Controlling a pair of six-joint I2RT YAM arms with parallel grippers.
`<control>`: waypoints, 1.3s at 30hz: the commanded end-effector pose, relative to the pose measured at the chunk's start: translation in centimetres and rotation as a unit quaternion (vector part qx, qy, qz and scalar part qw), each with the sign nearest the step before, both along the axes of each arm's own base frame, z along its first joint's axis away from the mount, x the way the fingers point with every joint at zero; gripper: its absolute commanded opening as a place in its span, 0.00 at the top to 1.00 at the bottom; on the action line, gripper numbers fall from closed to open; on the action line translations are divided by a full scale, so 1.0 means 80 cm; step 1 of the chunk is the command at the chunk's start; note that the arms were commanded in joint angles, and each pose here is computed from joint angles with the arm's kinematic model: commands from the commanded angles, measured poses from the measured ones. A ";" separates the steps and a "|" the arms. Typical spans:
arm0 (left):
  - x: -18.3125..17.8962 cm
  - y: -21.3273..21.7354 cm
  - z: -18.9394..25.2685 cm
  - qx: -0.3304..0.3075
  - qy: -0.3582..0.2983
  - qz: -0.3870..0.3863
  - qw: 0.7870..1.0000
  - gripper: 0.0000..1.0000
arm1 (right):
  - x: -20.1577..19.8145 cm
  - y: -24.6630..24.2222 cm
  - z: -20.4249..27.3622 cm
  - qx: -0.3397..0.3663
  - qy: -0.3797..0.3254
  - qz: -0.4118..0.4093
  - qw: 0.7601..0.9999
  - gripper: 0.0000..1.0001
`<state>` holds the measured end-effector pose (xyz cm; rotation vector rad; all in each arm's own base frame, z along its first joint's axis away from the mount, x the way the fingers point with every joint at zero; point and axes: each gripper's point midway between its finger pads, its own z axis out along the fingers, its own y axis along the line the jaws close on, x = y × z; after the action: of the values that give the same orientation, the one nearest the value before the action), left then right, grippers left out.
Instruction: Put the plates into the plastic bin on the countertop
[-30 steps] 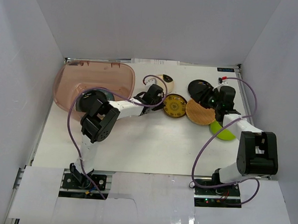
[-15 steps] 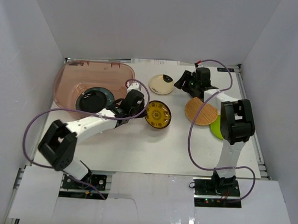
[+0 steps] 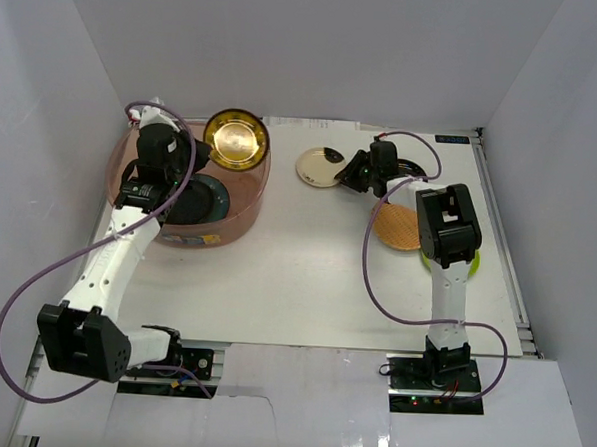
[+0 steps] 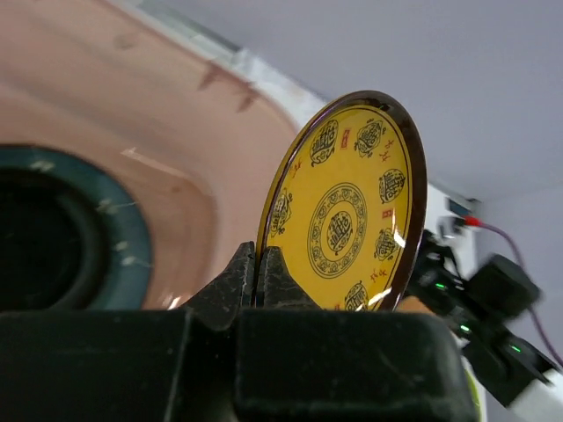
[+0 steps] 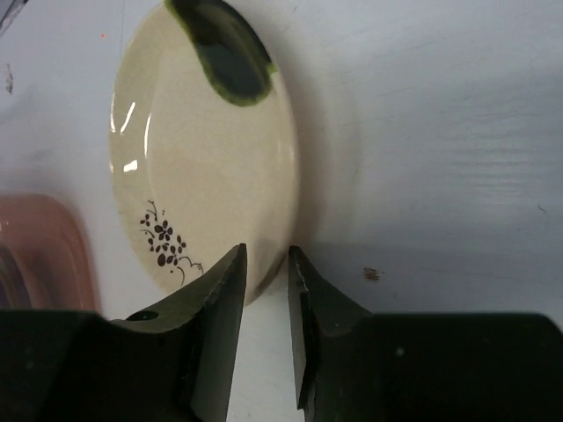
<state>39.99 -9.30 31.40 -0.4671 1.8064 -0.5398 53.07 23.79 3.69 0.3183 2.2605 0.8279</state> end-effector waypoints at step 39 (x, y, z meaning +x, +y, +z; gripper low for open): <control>-0.019 0.155 -0.089 0.009 0.064 0.122 0.990 0.02 | -0.161 0.268 0.297 0.053 -0.252 0.183 0.949 0.92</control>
<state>38.12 4.34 16.97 -0.7927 2.0542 -0.1898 39.70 43.87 26.81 -0.2688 1.8334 1.1057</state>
